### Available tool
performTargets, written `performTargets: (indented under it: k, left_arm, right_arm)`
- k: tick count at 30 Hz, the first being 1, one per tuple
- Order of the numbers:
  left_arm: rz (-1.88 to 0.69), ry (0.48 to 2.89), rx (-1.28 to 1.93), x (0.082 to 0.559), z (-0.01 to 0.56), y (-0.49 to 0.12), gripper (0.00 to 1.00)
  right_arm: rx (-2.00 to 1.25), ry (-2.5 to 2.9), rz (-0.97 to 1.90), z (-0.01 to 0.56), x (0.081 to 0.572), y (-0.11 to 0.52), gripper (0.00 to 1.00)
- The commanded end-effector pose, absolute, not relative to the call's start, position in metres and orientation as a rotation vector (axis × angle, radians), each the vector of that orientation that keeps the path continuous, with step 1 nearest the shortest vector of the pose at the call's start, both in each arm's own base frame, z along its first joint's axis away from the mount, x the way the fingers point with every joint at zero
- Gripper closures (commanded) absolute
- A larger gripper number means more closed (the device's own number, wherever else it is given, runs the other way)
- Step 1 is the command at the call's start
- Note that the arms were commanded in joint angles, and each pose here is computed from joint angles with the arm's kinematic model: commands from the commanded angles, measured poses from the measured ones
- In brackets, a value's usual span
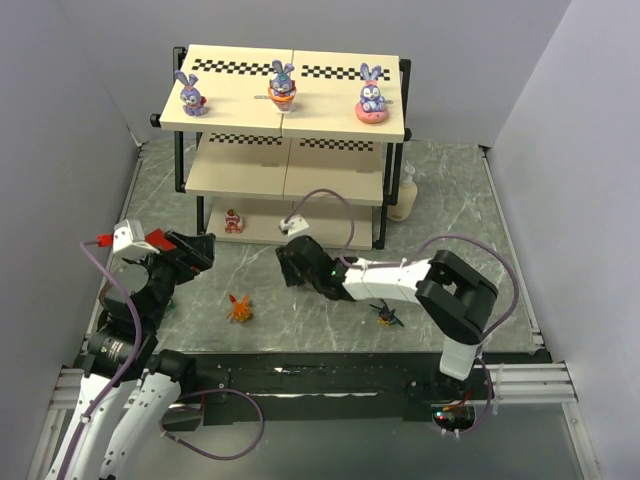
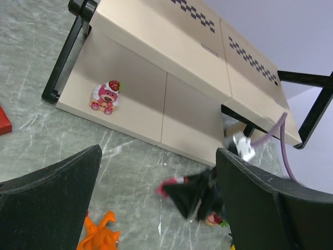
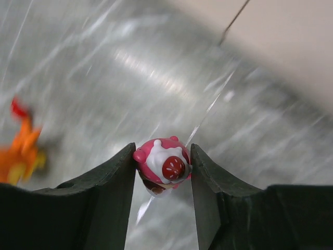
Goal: Place and organize the plastic toys onto the shelf
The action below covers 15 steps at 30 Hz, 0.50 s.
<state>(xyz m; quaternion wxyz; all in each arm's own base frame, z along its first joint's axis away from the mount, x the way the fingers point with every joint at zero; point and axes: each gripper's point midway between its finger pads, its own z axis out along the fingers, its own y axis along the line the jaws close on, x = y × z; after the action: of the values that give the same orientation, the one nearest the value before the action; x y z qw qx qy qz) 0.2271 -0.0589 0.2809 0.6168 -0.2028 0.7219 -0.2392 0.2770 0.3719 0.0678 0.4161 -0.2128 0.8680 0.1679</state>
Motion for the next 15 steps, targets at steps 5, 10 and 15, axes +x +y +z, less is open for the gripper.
performTargets:
  k: [5, 10, 15]
  left_arm:
    - [-0.549, 1.649, -0.44, 0.225, 0.286, -0.059, 0.04]
    - [-0.545, 1.662, -0.437, 0.227, 0.285, -0.06, 0.04]
    - [-0.539, 1.672, -0.439, 0.229, 0.282, -0.061, 0.04]
  right_arm:
    - [-0.297, 2.013, 0.363, 0.101, 0.361, 0.379, 0.9]
    - [-0.248, 1.949, 0.331, 0.105, 0.382, 0.378, 0.9]
    - [-0.217, 1.897, 0.31, 0.109, 0.392, 0.377, 0.91]
